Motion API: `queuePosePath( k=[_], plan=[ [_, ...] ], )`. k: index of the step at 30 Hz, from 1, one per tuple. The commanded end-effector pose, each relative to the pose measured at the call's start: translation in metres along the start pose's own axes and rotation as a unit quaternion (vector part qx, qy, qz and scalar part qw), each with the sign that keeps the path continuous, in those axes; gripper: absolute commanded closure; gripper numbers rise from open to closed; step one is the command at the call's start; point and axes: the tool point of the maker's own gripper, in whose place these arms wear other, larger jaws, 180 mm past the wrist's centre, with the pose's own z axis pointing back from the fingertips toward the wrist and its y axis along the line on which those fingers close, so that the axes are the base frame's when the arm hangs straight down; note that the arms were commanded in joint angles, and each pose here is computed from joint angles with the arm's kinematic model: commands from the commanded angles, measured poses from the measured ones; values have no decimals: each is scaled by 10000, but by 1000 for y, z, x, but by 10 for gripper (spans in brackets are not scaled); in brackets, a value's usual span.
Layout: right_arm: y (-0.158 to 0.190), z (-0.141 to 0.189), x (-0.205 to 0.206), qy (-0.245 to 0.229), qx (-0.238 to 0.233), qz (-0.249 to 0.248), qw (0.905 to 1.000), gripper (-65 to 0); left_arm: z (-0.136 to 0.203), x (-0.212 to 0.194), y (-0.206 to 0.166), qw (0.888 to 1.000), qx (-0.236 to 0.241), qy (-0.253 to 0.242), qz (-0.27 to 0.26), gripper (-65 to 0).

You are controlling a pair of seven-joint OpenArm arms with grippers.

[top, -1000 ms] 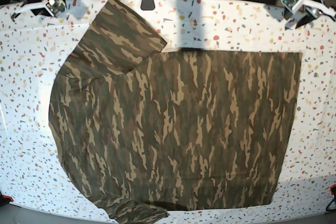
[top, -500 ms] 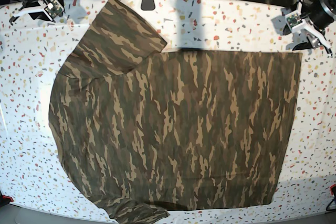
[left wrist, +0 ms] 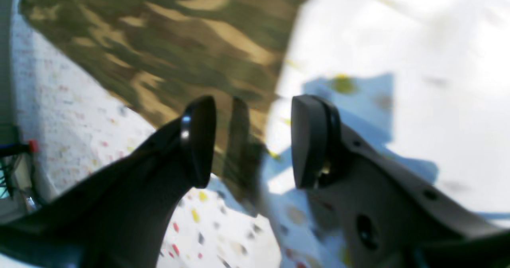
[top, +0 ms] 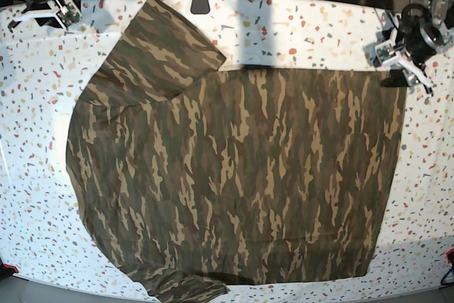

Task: Fold the T-shirt properly
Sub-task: 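Move both grippers down to the shirt's shoulder corners and grasp them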

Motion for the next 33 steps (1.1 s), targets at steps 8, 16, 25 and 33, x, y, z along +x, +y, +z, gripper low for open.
queuePosePath(
  k=[8,16,25,33],
  plan=[
    [-5,2,7,-131,-91,47,9999,-166,3,-41,12,9985,-40,547,-64,-272],
    [-12,1,11,-190,-244,270,9992,-166,4,-45,6,9980,-216,593,-80,-66],
    [-11,6,46,-1140,-325,1101,9868,-167,4,-43,4,9981,-272,553,-46,0],
    [-18,-10,58,-1281,-78,1918,9730,-334,3,-33,5,9988,-208,273,351,0]
  ],
)
